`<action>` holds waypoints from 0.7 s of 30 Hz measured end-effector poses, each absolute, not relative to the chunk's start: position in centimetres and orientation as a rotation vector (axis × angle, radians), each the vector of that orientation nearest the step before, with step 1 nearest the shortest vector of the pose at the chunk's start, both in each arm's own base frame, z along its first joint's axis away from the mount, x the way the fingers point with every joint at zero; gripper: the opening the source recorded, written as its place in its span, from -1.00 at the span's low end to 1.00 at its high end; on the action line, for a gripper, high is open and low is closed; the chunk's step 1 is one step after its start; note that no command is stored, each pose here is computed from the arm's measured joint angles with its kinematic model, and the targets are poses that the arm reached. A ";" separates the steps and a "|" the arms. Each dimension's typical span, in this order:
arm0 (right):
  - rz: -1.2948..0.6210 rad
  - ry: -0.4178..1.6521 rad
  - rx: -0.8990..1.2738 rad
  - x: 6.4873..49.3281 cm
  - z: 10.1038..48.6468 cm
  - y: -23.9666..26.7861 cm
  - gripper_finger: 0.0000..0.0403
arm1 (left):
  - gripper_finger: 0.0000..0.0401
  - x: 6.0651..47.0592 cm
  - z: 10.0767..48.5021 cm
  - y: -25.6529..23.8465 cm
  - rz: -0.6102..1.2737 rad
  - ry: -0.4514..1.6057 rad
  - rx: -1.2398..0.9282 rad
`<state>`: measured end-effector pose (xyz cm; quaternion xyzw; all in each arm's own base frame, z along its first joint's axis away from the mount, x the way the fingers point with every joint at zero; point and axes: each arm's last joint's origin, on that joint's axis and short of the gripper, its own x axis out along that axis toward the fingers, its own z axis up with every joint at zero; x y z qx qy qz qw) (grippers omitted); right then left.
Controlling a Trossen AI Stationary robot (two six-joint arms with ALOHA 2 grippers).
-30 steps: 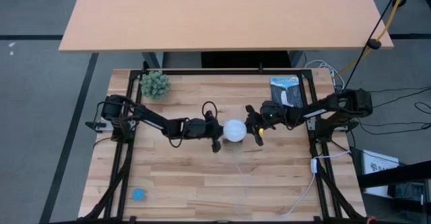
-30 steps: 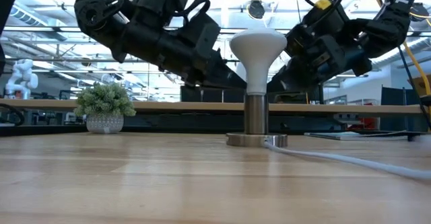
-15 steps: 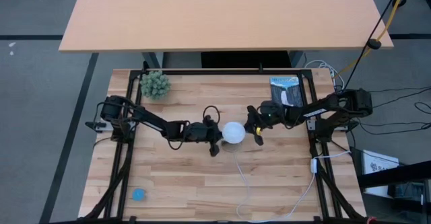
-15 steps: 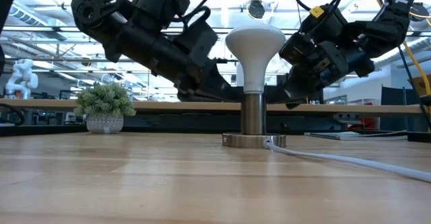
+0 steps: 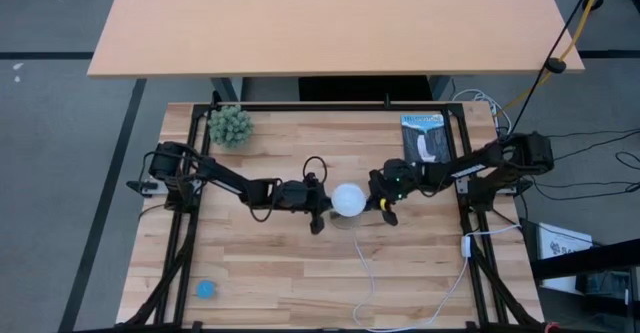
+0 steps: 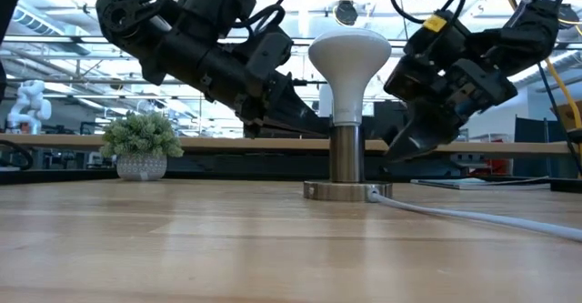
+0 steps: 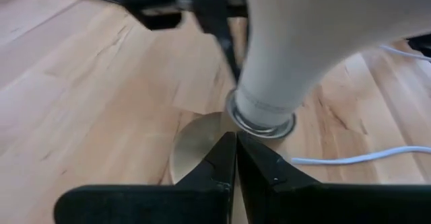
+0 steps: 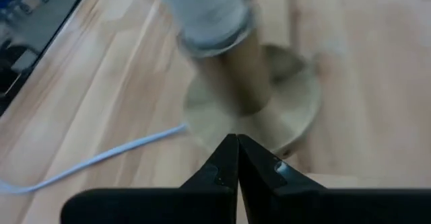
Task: Screw lightbulb
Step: Remove the lightbulb from the lamp
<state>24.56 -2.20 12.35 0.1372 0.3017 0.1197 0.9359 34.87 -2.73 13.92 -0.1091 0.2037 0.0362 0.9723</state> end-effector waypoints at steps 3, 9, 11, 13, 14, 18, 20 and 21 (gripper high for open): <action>0.238 0.647 0.263 24.5 12.1 -1.4 -1.00 | -0.91 34.9 13.9 -2.5 0.083 0.409 -0.221; 0.138 0.618 0.208 24.8 12.3 -0.4 -1.00 | -0.91 34.8 13.8 -2.3 0.097 0.427 -0.214; 0.125 0.602 0.208 24.3 11.9 -0.3 -1.00 | -0.91 34.7 13.6 -2.3 0.125 0.450 -0.205; 0.117 0.575 0.234 23.6 11.4 -0.3 -1.00 | -0.91 34.5 13.5 -2.2 0.155 0.473 -0.197; 0.113 0.558 0.249 23.1 11.2 -0.3 -1.00 | -0.91 34.5 13.5 -2.2 0.158 0.476 -0.196; 0.105 0.485 0.299 21.8 10.7 -0.2 -1.00 | -0.91 34.5 13.4 -2.2 0.155 0.481 -0.195; 0.090 0.482 0.304 21.5 10.6 0.1 -1.00 | -0.91 34.5 13.4 -2.2 0.154 0.481 -0.196; 0.084 0.488 0.301 21.5 10.5 0.2 -1.00 | -0.91 34.5 13.4 -2.2 0.153 0.483 -0.200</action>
